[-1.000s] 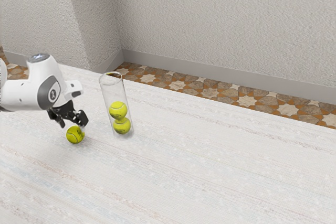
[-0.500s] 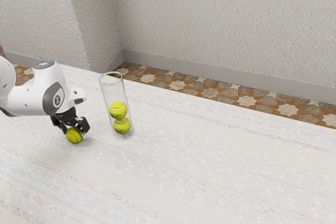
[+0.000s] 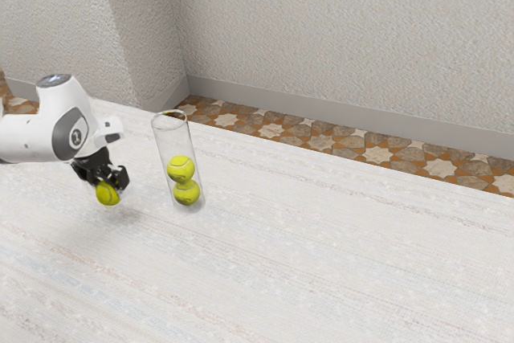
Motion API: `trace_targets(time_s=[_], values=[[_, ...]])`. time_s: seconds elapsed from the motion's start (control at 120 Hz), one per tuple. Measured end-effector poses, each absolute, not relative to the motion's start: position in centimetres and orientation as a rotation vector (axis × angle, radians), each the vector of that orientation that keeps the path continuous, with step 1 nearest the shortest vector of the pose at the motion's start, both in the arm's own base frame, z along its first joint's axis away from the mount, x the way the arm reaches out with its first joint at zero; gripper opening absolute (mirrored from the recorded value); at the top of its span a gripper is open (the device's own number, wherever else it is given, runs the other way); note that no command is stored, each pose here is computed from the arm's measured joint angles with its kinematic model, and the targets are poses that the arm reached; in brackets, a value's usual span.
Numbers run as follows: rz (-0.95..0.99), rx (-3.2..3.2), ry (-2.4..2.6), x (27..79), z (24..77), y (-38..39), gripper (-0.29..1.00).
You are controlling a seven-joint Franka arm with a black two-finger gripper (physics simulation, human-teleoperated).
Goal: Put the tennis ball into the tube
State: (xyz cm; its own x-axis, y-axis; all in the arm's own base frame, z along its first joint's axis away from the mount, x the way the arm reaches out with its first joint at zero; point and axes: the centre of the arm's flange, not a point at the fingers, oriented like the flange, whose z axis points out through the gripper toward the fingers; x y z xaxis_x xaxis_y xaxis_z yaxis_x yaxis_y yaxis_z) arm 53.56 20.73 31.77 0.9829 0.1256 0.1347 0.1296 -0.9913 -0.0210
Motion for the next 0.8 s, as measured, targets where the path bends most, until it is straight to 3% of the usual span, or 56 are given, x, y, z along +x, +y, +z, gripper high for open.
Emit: trace_targets(time_s=[0.183, 0.267, 0.533, 0.8], values=[[-0.477, -3.028, -0.127, 50.4, 48.9, 16.8, 0.3], [-0.519, -3.02, -0.041, 50.4, 53.0, 13.2, 0.29], [-0.511, -3.093, 0.143, 54.2, 54.8, 4.9, 0.25], [-0.486, -3.134, 0.194, 58.6, 53.7, 3.3, 0.23]])
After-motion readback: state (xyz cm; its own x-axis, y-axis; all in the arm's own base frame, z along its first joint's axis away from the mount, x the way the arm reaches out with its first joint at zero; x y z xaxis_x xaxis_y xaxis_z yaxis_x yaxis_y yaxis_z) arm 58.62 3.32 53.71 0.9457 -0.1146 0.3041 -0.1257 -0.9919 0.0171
